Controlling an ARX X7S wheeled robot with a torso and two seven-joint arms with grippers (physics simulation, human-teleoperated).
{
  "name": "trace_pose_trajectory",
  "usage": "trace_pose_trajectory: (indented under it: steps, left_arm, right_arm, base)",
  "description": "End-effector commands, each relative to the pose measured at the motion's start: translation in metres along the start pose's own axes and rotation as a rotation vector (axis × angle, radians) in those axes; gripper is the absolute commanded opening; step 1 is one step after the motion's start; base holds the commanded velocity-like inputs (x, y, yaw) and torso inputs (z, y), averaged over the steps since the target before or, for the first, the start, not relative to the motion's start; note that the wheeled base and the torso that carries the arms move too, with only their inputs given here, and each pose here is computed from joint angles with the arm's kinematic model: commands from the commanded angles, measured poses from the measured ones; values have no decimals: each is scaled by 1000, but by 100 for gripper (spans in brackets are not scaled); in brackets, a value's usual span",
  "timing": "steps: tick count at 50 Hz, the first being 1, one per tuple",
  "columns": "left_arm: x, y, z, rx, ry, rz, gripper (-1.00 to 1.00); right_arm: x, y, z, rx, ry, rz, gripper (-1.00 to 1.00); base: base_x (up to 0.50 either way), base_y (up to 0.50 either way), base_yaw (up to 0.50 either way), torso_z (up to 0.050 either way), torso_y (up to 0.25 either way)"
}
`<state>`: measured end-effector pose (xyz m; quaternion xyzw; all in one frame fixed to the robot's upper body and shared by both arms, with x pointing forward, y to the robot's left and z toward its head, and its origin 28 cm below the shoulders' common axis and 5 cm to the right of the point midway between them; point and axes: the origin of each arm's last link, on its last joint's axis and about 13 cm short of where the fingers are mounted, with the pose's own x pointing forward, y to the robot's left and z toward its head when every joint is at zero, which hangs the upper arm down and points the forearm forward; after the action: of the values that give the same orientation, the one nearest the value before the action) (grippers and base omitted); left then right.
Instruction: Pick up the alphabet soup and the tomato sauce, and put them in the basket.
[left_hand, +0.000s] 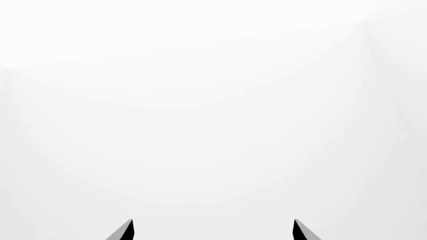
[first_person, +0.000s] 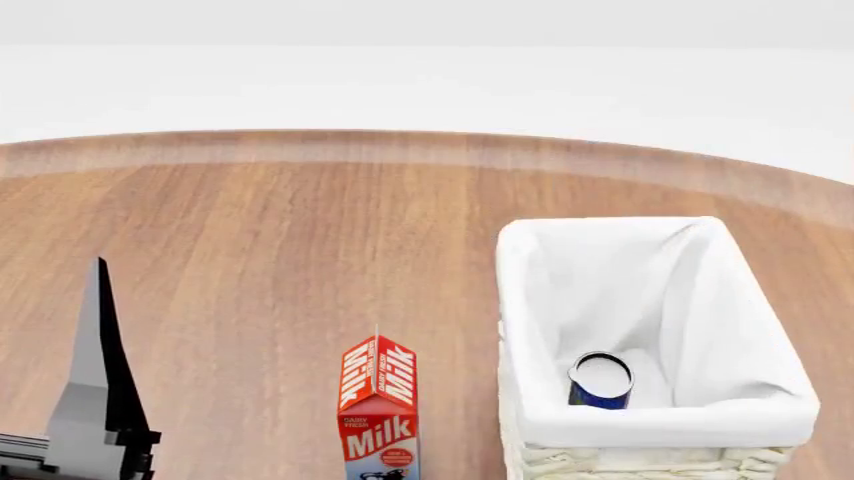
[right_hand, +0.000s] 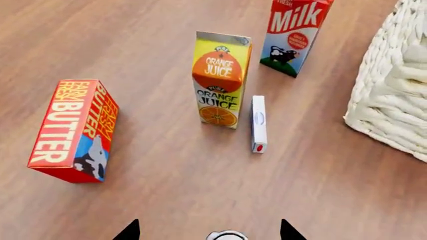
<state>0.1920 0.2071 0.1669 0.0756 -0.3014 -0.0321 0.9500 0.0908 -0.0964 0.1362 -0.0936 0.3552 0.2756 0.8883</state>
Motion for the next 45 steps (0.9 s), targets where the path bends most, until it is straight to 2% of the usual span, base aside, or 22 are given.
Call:
trace_pose_trajectory:
  steps: [1, 18, 35, 45]
  left_arm:
    - [-1, 0, 0, -1, -2, 1, 100]
    - [0, -1, 1, -2, -2, -1, 100]
    - [0, 0, 0, -2, -1, -1, 100]
    - [0, -1, 0, -3, -3, -4, 100]
  right_arm:
    - [-1, 6, -14, 32, 66, -52, 100]
    - [2, 5, -22, 45, 87, -73, 100]
    - [33, -6, -34, 77, 125, -87, 100]
    - [44, -5, -47, 97, 161, -78, 100]
  base:
    - [0, 0, 0, 0, 0]
    - [0, 0, 0, 0, 0]
    - [0, 0, 0, 0, 0]
    - [0, 0, 0, 0, 0]
